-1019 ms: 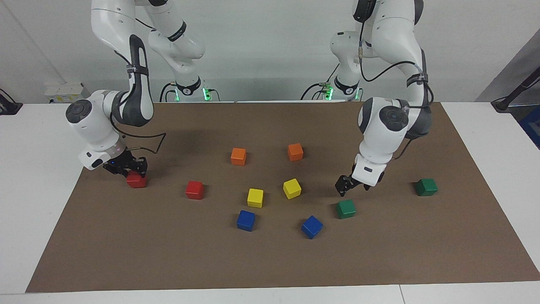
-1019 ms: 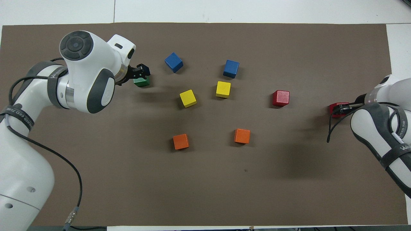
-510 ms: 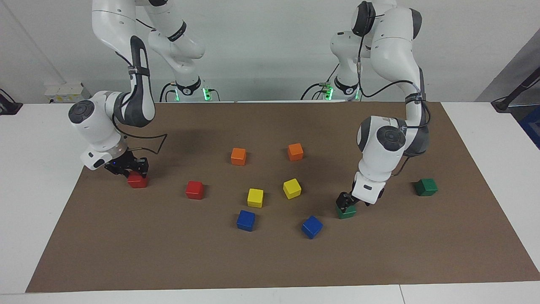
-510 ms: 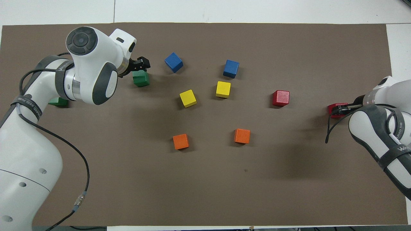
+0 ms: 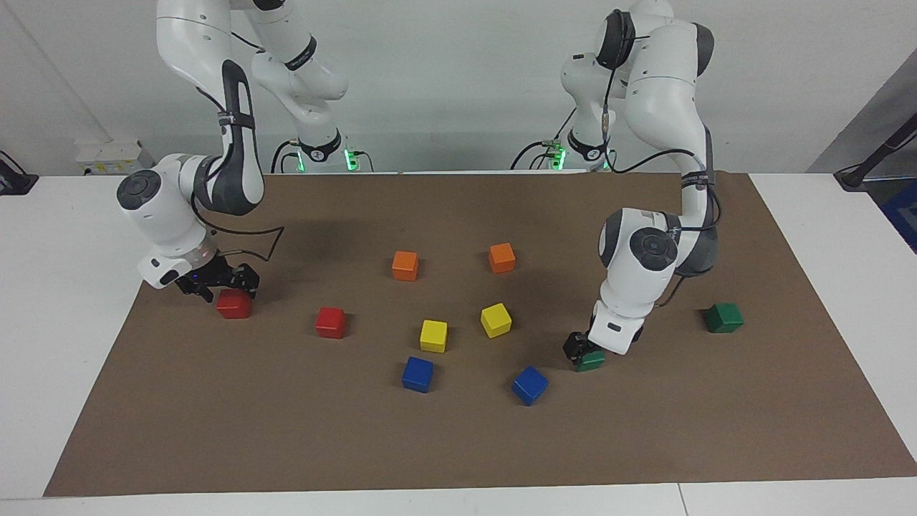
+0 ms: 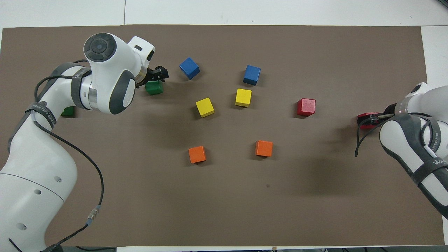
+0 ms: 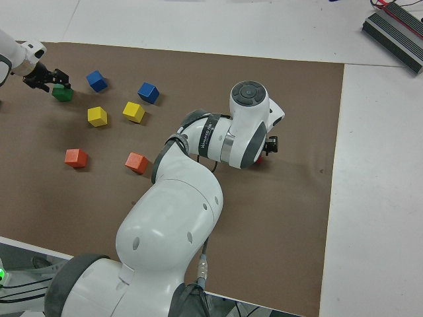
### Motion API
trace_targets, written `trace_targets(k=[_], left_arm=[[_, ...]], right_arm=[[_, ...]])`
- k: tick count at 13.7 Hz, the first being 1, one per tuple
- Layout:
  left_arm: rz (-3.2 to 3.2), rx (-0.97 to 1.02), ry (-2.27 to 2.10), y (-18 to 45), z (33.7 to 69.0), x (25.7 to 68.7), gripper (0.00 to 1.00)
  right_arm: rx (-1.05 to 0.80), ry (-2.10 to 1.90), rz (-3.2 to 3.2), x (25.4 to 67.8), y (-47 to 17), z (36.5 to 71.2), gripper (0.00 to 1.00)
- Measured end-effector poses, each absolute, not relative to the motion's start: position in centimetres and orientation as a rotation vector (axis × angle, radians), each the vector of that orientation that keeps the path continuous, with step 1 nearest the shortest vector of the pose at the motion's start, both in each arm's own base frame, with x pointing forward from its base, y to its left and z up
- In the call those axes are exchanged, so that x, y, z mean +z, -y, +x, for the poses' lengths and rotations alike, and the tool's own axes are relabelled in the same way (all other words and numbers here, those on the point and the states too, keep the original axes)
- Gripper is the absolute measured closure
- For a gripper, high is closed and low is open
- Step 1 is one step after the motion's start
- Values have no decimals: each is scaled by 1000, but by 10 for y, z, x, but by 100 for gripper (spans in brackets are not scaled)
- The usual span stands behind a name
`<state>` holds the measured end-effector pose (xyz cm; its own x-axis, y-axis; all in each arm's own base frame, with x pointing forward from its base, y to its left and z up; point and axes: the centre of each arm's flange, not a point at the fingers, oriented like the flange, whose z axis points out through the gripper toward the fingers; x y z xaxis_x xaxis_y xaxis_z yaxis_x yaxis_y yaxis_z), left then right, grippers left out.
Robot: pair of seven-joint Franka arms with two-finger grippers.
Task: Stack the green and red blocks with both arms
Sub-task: 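Grasp the second green block with the left gripper while the right gripper opens, then carry green outward with the left gripper while the right gripper grasps red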
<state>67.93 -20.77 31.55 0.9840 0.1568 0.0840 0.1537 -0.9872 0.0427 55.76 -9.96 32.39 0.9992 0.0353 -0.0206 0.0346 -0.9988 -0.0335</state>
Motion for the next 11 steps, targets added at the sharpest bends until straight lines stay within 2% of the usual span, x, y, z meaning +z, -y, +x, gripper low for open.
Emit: trace_targets(k=[2,3,4,5,7,8,11], left_arm=[[3103,150,-217,213,679,315,0],[3119,159,-197,214,679,314,9],[3134,163,-181,214,679,312,9],[3149,163,-163,213,678,308,15],[3170,160,-135,214,677,302,42],[3173,162,-128,214,676,302,45],[3172,160,-128,214,676,302,45]], right_arm=[[94,5,-3104,344,66,568,0],[111,-16,-3105,356,45,573,0],[118,-43,-3108,364,26,577,0],[116,-70,-3110,369,9,579,0],[117,-108,-3114,371,-23,579,0],[119,-119,-3116,371,-36,578,0],[130,-146,-3119,368,-60,575,0]])
